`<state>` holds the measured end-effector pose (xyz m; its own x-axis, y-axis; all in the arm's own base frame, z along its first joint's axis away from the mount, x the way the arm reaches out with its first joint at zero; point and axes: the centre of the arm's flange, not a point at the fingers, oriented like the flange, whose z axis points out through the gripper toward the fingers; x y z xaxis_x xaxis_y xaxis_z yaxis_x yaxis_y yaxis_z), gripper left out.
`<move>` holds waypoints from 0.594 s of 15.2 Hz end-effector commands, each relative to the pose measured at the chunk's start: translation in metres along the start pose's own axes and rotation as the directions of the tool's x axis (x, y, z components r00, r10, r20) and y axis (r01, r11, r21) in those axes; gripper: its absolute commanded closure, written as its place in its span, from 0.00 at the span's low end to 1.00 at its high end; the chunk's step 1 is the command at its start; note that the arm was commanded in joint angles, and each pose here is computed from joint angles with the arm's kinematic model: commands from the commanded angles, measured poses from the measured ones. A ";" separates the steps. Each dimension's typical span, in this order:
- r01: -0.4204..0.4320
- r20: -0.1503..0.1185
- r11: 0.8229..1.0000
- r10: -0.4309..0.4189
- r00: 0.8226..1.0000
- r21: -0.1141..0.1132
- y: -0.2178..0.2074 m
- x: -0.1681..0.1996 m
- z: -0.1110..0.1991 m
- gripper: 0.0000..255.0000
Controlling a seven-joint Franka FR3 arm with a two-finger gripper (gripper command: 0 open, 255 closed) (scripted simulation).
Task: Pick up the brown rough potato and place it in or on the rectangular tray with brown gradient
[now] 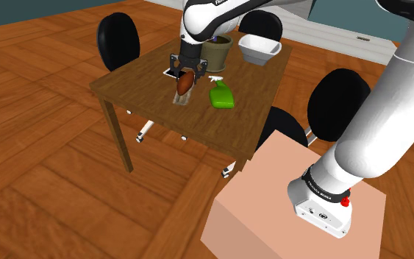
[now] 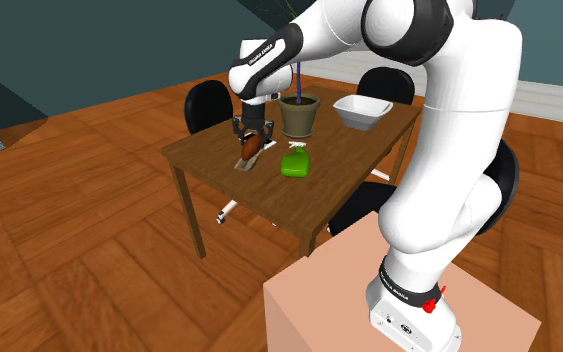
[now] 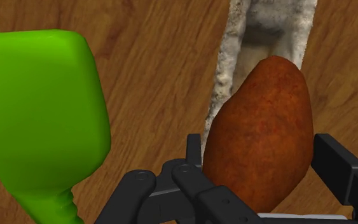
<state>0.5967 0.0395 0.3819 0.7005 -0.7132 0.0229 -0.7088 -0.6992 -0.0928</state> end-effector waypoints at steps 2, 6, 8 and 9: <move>0.000 0.002 1.000 0.000 1.000 -0.002 0.000 -0.001 0.002 1.00; 0.000 0.002 1.000 0.000 1.000 -0.002 0.000 -0.001 0.001 0.00; 0.000 0.002 1.000 0.000 1.000 -0.002 0.000 -0.001 0.001 0.00; 0.000 0.002 1.000 0.000 1.000 -0.002 0.000 -0.001 0.001 0.00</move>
<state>0.5958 0.0403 0.3806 0.7010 -0.7128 0.0209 -0.7087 -0.6996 -0.0910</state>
